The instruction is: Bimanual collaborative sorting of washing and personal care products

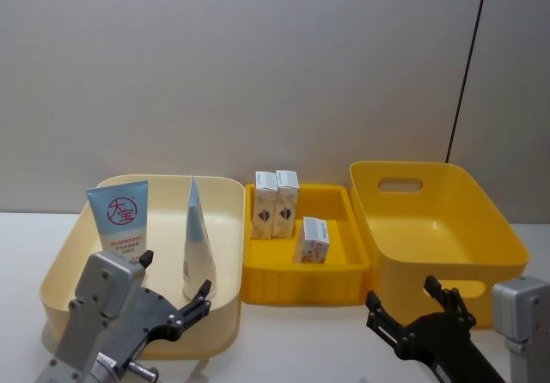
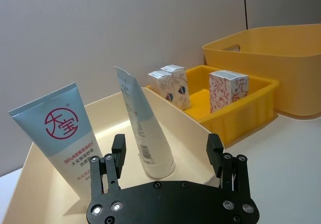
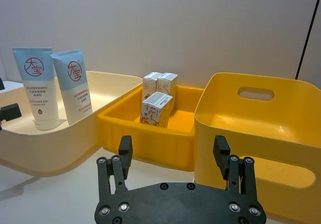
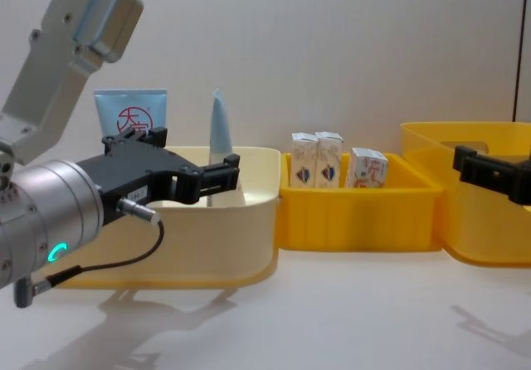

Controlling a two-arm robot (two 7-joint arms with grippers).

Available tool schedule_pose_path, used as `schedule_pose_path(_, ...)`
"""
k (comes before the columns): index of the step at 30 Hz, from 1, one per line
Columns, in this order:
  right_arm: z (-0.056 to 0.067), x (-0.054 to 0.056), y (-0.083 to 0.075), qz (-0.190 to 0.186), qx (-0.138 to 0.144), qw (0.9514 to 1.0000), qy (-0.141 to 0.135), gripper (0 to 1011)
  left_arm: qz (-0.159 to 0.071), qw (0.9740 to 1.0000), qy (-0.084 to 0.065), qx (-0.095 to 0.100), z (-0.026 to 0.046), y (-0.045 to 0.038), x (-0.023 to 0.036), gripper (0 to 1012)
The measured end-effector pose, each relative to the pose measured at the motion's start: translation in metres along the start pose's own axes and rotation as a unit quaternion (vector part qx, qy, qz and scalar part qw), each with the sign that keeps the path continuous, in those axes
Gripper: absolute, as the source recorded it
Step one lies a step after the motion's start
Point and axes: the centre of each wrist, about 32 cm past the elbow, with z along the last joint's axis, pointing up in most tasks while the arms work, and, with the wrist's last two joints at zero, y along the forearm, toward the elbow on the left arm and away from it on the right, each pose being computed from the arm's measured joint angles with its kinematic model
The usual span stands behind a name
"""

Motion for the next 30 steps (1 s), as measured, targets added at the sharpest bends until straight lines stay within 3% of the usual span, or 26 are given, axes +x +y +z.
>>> schedule_pose_path(30, 0.0000, 0.0000, 0.0000, 0.000, 0.000, 1.0000, 0.000, 1001, 0.000, 1.0000, 0.000, 0.000, 0.0000, 0.0000, 0.0000, 1002)
